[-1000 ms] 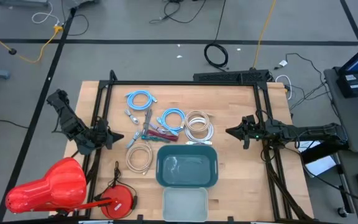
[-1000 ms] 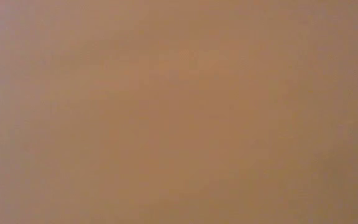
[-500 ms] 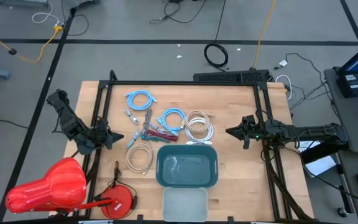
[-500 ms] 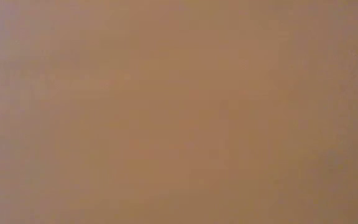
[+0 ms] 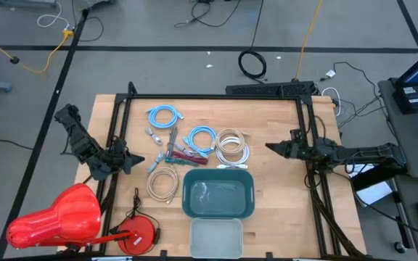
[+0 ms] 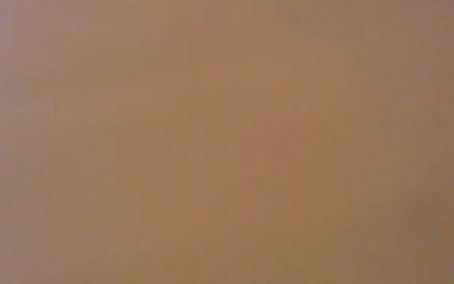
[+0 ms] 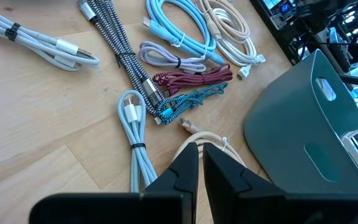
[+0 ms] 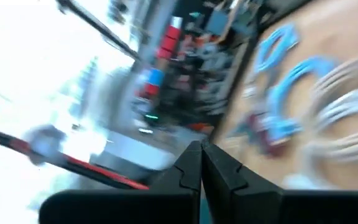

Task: Pick & Place USB Port
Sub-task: Put the top blue HDMI cable into the blue bin

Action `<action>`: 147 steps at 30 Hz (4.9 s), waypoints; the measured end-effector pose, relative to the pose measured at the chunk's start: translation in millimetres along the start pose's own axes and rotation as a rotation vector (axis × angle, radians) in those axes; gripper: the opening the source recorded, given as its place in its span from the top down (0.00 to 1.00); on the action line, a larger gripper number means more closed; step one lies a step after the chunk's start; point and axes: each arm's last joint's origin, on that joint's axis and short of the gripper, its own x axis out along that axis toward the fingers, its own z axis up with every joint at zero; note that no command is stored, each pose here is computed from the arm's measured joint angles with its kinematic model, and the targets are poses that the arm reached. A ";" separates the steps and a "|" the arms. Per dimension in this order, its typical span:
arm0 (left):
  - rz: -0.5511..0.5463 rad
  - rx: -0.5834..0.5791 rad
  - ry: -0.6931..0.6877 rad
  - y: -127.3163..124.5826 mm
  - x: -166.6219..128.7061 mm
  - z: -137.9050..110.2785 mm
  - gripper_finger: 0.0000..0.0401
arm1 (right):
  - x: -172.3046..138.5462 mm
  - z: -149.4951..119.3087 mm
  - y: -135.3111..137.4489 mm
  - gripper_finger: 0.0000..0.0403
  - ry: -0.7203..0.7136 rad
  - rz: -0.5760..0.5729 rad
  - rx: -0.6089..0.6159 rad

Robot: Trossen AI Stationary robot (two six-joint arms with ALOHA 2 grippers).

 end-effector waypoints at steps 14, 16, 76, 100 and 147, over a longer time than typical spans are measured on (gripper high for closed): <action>0.000 0.000 0.000 0.0 0.0 0.0 0.94 | -7.1 19.1 30.7 1.00 -0.317 0.299 0.280; 0.000 0.000 0.000 0.0 0.0 0.0 0.94 | -9.3 21.2 35.3 1.00 -0.335 0.352 0.286; 0.344 0.705 -0.148 -210.6 -17.3 149.2 0.95 | -8.7 31.9 33.0 1.00 -0.820 0.065 -0.044; 0.629 -0.017 0.185 17.8 134.0 259.4 0.76 | -7.4 30.2 34.4 1.00 -0.750 0.118 -0.044; 0.812 0.476 0.732 44.9 205.2 281.9 0.38 | 3.6 24.6 26.0 1.00 -0.689 0.066 -0.034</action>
